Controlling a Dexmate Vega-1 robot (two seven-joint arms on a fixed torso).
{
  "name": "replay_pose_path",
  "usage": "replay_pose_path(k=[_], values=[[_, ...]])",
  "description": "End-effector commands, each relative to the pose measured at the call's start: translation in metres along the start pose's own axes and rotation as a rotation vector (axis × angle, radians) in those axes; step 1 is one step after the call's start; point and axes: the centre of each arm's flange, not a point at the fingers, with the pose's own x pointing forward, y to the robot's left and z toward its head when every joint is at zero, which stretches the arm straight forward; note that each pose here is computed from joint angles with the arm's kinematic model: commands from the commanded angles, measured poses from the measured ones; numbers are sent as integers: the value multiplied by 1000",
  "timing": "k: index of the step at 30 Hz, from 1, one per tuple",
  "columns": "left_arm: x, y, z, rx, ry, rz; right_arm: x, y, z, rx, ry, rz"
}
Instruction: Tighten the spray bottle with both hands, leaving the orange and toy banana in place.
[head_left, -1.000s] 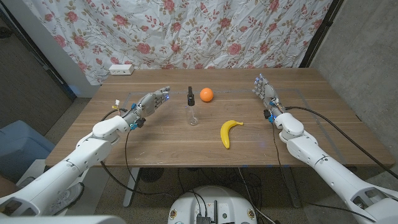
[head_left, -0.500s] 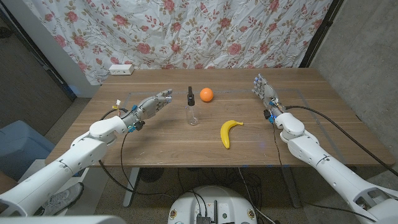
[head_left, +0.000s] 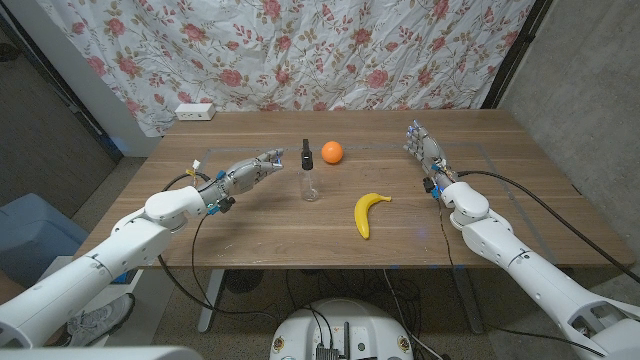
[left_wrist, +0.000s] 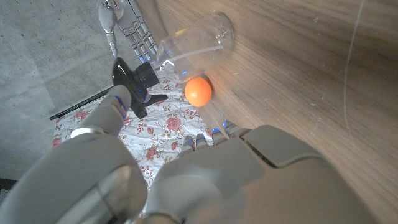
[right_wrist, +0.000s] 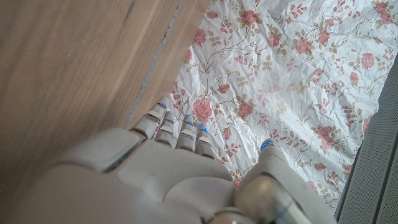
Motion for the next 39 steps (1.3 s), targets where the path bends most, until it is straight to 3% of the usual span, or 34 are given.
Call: replay_pose_path(k=[1,7,19,39], values=[[5,-7,4,79,38,-15,1,1,0,-2,-11,-9],[10,-8,4,118,61,-41,-2,1,0,-2,-16,-18],[18,-17,0,166,32,21,-11,2,-1,0,-24,-29],[48,-41,-17,163,14,-77,-6,3,5,-32,-22,2]])
